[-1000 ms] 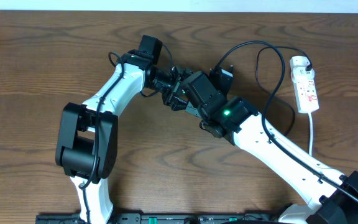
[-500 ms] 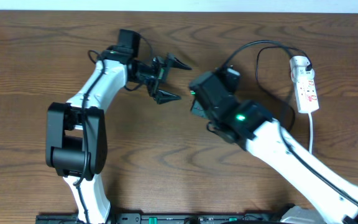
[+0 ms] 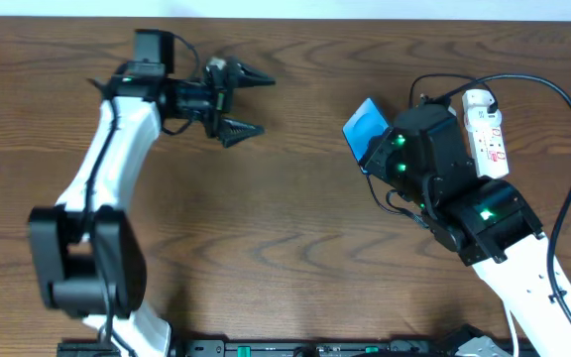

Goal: Plug charger to phone and switch on socket
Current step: 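Open the left gripper and pull the phone away with the right gripper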

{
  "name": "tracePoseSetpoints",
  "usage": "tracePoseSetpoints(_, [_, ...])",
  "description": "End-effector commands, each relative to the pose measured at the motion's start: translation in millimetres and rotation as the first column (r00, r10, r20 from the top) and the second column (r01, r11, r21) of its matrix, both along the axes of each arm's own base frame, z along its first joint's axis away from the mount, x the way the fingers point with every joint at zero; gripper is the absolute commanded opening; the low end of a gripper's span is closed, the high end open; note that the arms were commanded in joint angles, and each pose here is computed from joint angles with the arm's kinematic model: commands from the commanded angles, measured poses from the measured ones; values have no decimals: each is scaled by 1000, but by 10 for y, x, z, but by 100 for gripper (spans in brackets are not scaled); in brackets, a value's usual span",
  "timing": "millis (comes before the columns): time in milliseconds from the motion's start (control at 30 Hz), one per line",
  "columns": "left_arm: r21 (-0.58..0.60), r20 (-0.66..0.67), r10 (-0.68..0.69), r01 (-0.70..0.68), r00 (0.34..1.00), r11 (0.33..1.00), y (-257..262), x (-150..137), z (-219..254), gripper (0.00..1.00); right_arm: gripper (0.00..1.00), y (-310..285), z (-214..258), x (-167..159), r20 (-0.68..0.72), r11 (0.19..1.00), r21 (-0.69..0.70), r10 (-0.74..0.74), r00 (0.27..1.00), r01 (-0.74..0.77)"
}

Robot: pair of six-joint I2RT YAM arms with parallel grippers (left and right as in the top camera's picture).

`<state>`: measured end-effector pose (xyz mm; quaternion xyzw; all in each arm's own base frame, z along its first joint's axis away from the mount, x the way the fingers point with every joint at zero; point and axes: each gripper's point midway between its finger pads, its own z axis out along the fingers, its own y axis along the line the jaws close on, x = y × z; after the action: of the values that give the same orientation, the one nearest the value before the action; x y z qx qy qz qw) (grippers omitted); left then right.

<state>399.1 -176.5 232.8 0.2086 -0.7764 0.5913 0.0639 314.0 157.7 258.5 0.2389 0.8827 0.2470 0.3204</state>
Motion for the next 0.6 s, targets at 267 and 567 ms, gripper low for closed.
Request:
tracePoseSetpoints(267, [109, 340, -64, 29, 938, 994, 128, -349, 509, 97, 1, 469, -550, 139, 151, 887, 400, 184, 971, -230])
tracePoseSetpoints(567, [478, 11, -17, 10, 1000, 878, 434, -709, -265, 97, 1, 338, -693, 186, 131, 866, 477, 99, 986, -150])
